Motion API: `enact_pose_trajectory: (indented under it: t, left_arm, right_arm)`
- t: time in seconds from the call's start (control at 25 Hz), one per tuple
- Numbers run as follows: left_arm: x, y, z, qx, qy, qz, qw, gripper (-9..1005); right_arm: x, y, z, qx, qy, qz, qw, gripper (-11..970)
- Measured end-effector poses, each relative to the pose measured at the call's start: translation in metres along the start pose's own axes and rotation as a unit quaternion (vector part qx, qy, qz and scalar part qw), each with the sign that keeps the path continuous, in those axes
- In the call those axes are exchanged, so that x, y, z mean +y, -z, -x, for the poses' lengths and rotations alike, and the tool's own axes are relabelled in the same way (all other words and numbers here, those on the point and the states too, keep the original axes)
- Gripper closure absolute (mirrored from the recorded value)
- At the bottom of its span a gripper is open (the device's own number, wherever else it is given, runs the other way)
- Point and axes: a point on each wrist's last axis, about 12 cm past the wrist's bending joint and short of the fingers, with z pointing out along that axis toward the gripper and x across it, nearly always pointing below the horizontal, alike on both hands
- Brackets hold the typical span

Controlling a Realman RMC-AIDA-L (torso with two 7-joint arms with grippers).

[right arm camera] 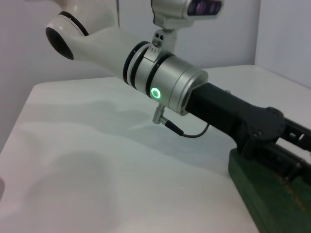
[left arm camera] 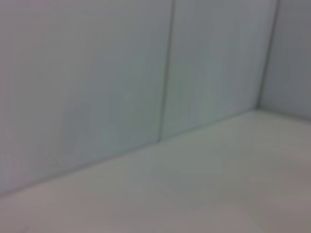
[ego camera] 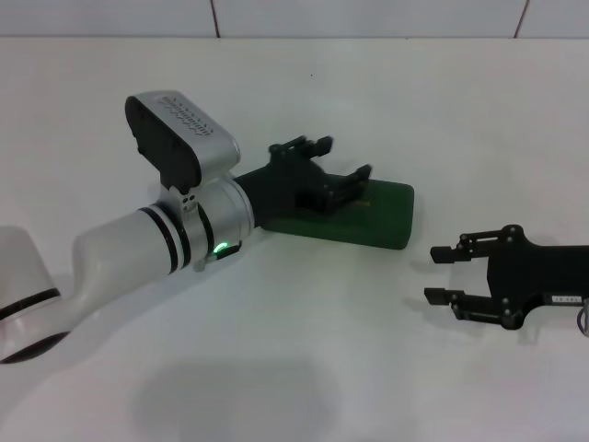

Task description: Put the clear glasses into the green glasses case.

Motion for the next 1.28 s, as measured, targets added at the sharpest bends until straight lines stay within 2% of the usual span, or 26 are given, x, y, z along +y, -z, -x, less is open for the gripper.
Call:
enact_pose_trajectory:
  t: [0.12, 0.24, 0.4, 0.52, 0.64, 0.8, 0.96, 1.28]
  left_arm:
    - [-0.006, 0.001, 0.014, -0.053, 0.011, -0.035, 0.998, 298]
    - [-0.008, 0.012, 0.034, -0.13, 0.03, -0.09, 0.987, 298]
    - [0.001, 0.055, 0.048, -0.219, 0.028, -0.183, 0.958, 298]
    - [0.009, 0.091, 0.038, -0.236, 0.01, -0.211, 0.949, 298]
    - [0.013, 0.124, 0.014, -0.224, 0.007, -0.19, 0.956, 298]
    - [0.005, 0.146, -0.013, -0.211, -0.011, -0.156, 0.965, 298]
    - [-0.007, 0.152, -0.031, -0.201, -0.019, -0.134, 0.97, 298]
    - [-0.01, 0.153, -0.035, -0.199, -0.016, -0.125, 0.972, 298]
  right_arm:
    - [-0.002, 0.004, 0.002, -0.009, -0.002, -0.008, 1.0, 475]
    - [-0.004, 0.011, 0.004, -0.026, -0.003, -0.022, 0.999, 475]
    - [-0.008, 0.015, 0.013, -0.062, 0.002, -0.032, 0.998, 475]
    - [-0.005, 0.02, 0.023, -0.105, 0.018, -0.021, 0.994, 475]
    - [0.0, 0.02, 0.031, -0.138, 0.043, -0.002, 0.99, 475]
    - [-0.001, 0.015, 0.04, -0.159, 0.063, 0.014, 0.985, 475]
    - [-0.003, 0.002, 0.045, -0.164, 0.065, 0.036, 0.984, 475]
    - [-0.005, -0.004, 0.047, -0.166, 0.072, 0.04, 0.983, 475]
